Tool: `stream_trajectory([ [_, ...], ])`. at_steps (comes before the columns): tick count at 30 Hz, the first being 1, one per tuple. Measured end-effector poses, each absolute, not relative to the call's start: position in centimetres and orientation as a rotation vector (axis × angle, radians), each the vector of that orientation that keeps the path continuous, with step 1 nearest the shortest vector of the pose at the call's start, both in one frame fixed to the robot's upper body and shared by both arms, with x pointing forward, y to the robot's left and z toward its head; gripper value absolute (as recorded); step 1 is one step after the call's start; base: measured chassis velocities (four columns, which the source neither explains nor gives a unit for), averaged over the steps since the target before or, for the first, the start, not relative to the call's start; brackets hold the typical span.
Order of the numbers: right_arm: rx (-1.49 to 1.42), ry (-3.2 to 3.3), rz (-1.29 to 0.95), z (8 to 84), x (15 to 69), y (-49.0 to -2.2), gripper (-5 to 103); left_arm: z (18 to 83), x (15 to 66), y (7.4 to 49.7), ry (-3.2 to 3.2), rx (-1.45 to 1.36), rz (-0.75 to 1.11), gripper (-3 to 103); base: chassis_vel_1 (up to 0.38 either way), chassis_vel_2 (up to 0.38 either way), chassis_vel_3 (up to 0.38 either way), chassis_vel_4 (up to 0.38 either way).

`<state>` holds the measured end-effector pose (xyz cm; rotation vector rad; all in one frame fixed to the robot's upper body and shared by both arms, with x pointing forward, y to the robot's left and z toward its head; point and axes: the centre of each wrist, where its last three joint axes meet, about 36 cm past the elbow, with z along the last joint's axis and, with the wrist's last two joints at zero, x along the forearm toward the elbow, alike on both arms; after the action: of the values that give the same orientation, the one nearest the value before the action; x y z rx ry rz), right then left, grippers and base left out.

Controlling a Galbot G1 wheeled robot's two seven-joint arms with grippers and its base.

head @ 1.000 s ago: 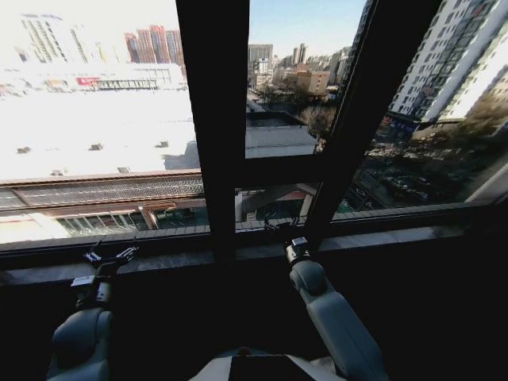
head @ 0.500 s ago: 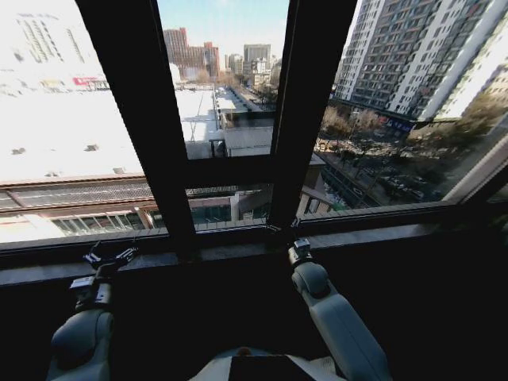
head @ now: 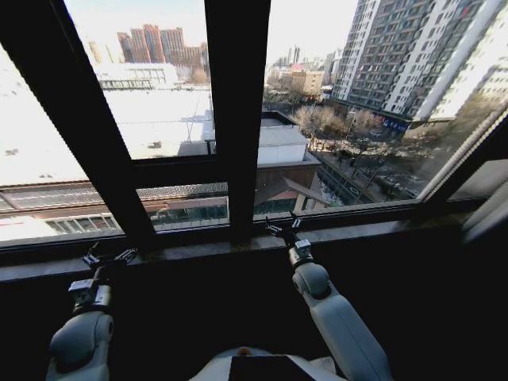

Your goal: Open the curtains by pulling them apart, changing their state from closed to fully open.

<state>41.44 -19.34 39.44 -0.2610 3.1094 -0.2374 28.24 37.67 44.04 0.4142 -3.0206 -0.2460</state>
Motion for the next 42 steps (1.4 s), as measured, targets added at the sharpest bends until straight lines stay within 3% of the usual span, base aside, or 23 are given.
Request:
stream_trajectory([
  [9, -0.26, 3.105, -0.235, 39.3, 41.4, -19.4, 100, 43.7, 28.2, 37.9, -3.022, 0.429, -0.25, 100, 0.08, -0.158, -0.04, 0.17],
  [19, -0.259, 3.106, -0.23, 39.3, 41.3, -19.3, 100, 43.5, 28.3, 38.1, -3.025, 0.432, -0.254, 100, 0.239, -0.207, -0.276, 0.179],
  [42, -0.248, 3.1, -0.246, 39.5, 41.4, -18.7, 100, 42.4, 28.2, 38.8, -3.035, 0.44, -0.252, 100, 0.308, -0.409, -0.304, 0.412],
])
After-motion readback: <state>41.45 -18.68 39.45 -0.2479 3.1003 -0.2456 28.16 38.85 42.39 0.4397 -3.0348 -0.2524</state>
